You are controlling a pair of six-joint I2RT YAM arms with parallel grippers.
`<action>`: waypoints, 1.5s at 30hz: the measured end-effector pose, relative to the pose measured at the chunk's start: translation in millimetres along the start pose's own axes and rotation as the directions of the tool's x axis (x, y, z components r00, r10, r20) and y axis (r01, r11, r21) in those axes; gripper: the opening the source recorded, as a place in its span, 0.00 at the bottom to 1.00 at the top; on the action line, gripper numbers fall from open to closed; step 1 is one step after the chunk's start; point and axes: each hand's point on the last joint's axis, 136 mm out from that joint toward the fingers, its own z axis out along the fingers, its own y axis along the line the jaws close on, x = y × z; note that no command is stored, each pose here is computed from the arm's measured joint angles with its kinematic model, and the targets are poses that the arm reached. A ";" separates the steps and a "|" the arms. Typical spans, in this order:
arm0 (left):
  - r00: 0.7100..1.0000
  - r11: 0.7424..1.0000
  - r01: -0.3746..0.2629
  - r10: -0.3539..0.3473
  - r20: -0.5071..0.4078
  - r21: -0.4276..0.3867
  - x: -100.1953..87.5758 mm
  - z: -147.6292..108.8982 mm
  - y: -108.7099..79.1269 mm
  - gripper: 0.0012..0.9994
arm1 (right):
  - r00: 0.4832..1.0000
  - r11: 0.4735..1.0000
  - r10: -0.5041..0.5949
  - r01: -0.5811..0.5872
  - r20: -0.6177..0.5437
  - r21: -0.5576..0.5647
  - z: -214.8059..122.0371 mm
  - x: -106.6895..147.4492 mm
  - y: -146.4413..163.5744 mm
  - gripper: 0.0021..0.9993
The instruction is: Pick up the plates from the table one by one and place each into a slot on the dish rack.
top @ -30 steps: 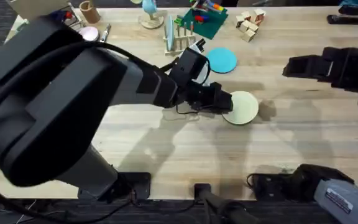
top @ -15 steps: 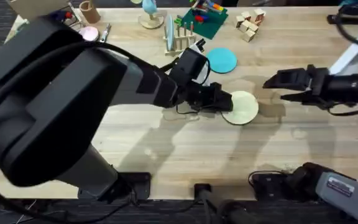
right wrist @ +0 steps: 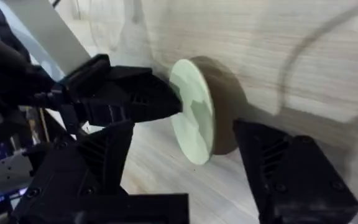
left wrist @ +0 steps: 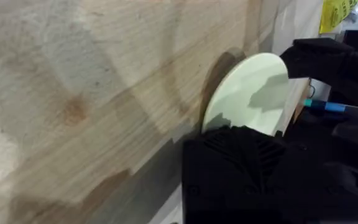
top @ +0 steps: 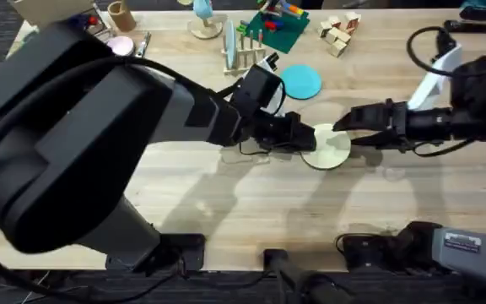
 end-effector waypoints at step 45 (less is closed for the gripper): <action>0.989 0.987 -0.042 0.063 0.135 -0.154 -3.8 -61.4 -26.2 0.04 | 0.986 0.990 -0.135 0.138 -0.098 0.023 -3.4 -3.5 32.2 0.03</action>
